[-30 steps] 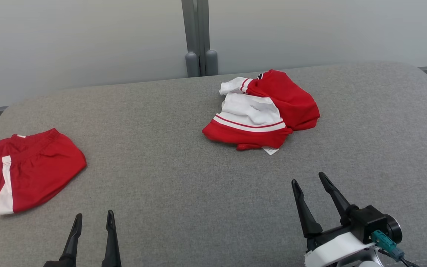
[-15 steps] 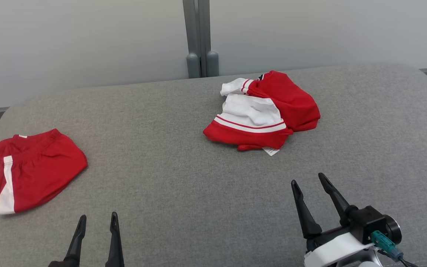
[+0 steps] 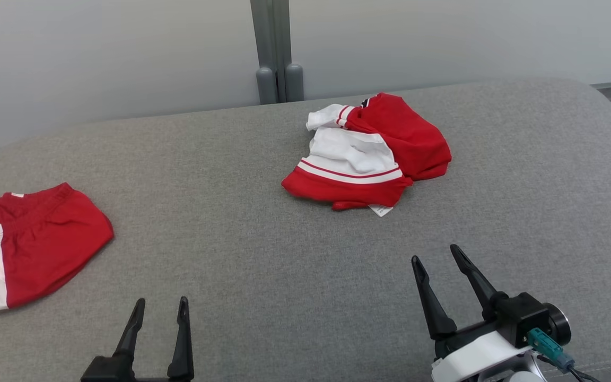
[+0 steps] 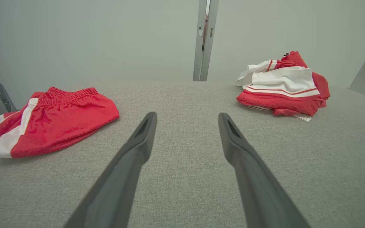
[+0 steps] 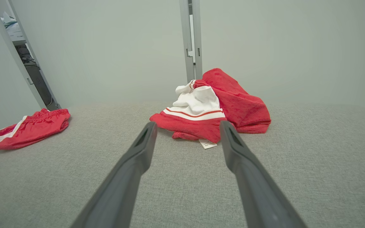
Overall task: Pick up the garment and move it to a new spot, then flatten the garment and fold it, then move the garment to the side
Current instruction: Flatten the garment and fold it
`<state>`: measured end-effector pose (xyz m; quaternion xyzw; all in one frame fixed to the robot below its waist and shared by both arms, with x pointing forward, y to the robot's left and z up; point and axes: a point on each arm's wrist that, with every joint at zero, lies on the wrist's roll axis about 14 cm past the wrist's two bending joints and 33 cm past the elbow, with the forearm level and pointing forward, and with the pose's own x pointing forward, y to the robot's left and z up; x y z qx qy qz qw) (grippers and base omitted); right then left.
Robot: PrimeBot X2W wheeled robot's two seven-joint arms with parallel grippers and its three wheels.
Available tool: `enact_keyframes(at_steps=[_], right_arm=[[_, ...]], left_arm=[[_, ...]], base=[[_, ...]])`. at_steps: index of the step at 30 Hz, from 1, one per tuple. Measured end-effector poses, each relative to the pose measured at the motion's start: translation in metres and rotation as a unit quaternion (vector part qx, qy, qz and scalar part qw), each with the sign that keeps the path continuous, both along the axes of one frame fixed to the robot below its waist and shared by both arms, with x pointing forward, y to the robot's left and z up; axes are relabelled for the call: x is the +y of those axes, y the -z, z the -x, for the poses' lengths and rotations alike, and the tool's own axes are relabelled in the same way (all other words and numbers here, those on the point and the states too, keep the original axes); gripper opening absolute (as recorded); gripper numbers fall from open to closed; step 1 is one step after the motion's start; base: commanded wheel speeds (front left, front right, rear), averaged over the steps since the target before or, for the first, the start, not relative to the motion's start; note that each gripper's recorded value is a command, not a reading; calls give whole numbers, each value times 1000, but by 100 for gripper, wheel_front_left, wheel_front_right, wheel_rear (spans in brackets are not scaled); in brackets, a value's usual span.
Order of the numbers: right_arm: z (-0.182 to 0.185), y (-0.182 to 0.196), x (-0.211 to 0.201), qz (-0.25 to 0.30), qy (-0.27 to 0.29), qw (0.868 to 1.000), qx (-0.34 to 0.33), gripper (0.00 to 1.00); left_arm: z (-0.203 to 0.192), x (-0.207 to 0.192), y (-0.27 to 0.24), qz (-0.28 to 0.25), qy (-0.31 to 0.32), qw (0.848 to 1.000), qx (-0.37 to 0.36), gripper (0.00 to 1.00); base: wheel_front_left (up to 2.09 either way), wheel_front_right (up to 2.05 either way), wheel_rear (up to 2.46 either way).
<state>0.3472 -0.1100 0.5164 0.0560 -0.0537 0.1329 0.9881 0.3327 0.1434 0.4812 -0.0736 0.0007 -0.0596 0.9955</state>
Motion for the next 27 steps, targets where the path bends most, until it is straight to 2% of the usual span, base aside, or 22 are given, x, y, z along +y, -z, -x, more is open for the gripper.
enact_keyframes(at_steps=[6, 14, 19, 23, 27], right_arm=[[-9, 5, -9, 6, 13, 1000, 6, 100], [-41, 5, -17, 13, 24, 1000, 4, 100], [-60, 14, -24, 14, 32, 999, 11, 100], [-74, 19, -27, 15, 37, 999, 14, 100], [-80, 35, -31, 12, 41, 999, 34, 100]], left_arm=[[-35, -28, 2, 3, 50, 999, 2, 100], [-107, -84, 6, -60, 157, 986, -4, 100], [-153, -117, 13, -74, 207, 975, 3, 100], [-176, -140, 34, -80, 248, 964, 43, 100], [-197, -147, 58, -94, 268, 955, 86, 100]], base=[[0, 0, 0], [0, 0, 0], [0, 0, 0], [0, 0, 0], [0, 0, 0]])
